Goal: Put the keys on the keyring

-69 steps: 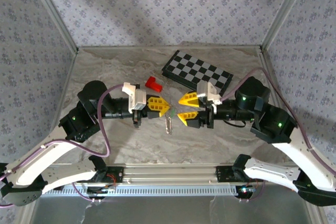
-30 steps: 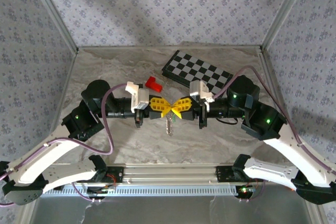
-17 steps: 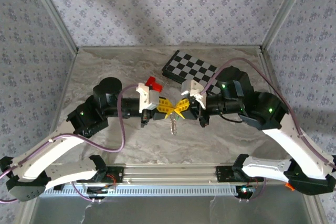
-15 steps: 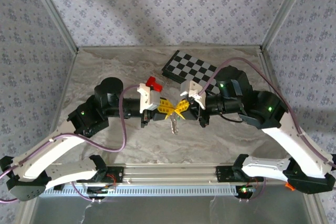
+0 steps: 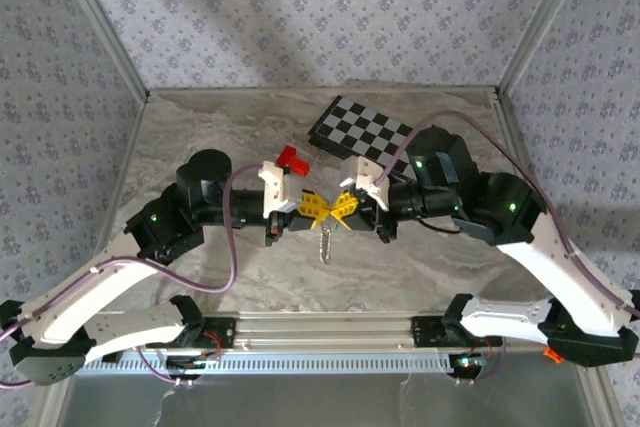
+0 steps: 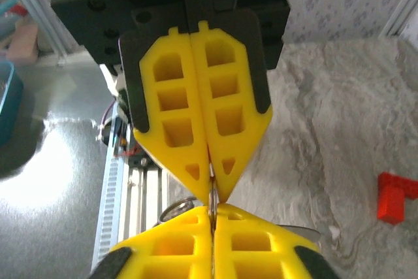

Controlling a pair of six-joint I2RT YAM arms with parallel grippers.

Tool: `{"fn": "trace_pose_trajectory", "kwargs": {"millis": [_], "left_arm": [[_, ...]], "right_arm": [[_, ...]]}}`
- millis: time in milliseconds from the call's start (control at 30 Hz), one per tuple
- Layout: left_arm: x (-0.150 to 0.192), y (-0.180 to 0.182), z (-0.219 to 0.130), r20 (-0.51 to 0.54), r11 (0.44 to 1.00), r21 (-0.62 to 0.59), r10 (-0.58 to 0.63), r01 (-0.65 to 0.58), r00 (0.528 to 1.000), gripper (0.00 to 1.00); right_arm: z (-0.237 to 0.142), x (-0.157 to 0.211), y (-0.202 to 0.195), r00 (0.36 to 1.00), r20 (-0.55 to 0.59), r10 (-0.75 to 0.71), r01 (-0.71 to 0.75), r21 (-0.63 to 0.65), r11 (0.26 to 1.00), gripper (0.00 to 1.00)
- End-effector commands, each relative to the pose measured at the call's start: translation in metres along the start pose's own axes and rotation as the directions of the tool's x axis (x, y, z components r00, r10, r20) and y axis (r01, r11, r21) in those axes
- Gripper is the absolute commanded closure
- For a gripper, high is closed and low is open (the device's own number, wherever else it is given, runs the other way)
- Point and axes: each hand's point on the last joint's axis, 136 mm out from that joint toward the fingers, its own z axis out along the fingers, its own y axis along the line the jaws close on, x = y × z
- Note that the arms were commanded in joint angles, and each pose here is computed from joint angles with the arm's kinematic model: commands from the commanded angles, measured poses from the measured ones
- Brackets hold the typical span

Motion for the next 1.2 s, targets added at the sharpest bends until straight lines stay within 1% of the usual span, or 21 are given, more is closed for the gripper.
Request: {"fn": "trace_pose_trajectory", "kwargs": {"millis": [0, 100, 167, 300, 433, 567, 733, 800, 867, 933, 1000, 1100, 1167], "left_arm": [[-0.038, -0.003, -0.008, 0.142, 0.999, 0.001, 0.049, -0.049, 0.989, 1.00], [-0.052, -0.007, -0.009, 0.209, 0.998, 0.025, 0.055, -0.061, 0.976, 1.00], [-0.055, -0.009, -0.007, 0.228, 0.997, 0.042, 0.052, -0.063, 0.972, 1.00], [-0.054, -0.010, -0.004, 0.229, 0.997, 0.063, 0.039, -0.055, 0.973, 1.00], [-0.054, -0.013, -0.005, 0.247, 0.996, 0.078, 0.024, -0.045, 0.969, 1.00], [-0.055, -0.015, -0.007, 0.263, 0.996, 0.084, 0.018, -0.041, 0.965, 1.00], [-0.055, -0.017, -0.008, 0.268, 0.995, 0.086, 0.020, -0.045, 0.963, 1.00], [-0.055, -0.018, -0.009, 0.272, 0.995, 0.086, 0.021, -0.046, 0.962, 1.00], [-0.056, -0.018, -0.011, 0.276, 0.995, 0.084, 0.024, -0.049, 0.961, 1.00], [-0.056, -0.019, -0.011, 0.273, 0.995, 0.086, 0.026, -0.051, 0.962, 1.00], [-0.056, -0.020, -0.012, 0.274, 0.995, 0.089, 0.027, -0.053, 0.961, 1.00], [-0.057, -0.021, -0.012, 0.275, 0.994, 0.095, 0.025, -0.054, 0.961, 1.00], [-0.058, -0.023, -0.013, 0.278, 0.994, 0.099, 0.025, -0.054, 0.960, 1.00]], "right_arm": [[-0.017, -0.020, 0.004, 0.990, 0.138, -0.013, 0.008, 0.036, 0.999, 0.80], [-0.024, -0.028, 0.010, 0.976, 0.216, -0.006, 0.001, 0.022, 1.000, 0.76], [-0.025, -0.031, 0.012, 0.971, 0.239, 0.001, -0.003, 0.008, 1.000, 0.75], [-0.025, -0.030, 0.012, 0.970, 0.241, 0.009, -0.010, 0.003, 1.000, 0.74], [-0.025, -0.034, 0.009, 0.963, 0.269, 0.000, -0.004, 0.012, 1.000, 0.73], [-0.025, -0.035, 0.007, 0.962, 0.273, -0.004, -0.002, 0.022, 1.000, 0.80], [-0.020, -0.033, 0.003, 0.963, 0.271, -0.006, -0.003, 0.032, 0.999, 0.96], [-0.019, -0.031, 0.002, 0.966, 0.259, -0.008, -0.001, 0.035, 0.999, 0.97], [-0.020, -0.032, 0.001, 0.967, 0.254, -0.012, 0.001, 0.044, 0.999, 0.93], [-0.023, -0.032, 0.000, 0.967, 0.255, -0.020, 0.006, 0.058, 0.998, 0.83], [-0.025, -0.033, -0.001, 0.966, 0.258, -0.029, 0.011, 0.071, 0.997, 0.77], [-0.024, -0.034, -0.002, 0.964, 0.264, -0.032, 0.012, 0.075, 0.997, 0.76], [-0.023, -0.034, -0.001, 0.964, 0.266, -0.030, 0.012, 0.067, 0.998, 0.78]]}}
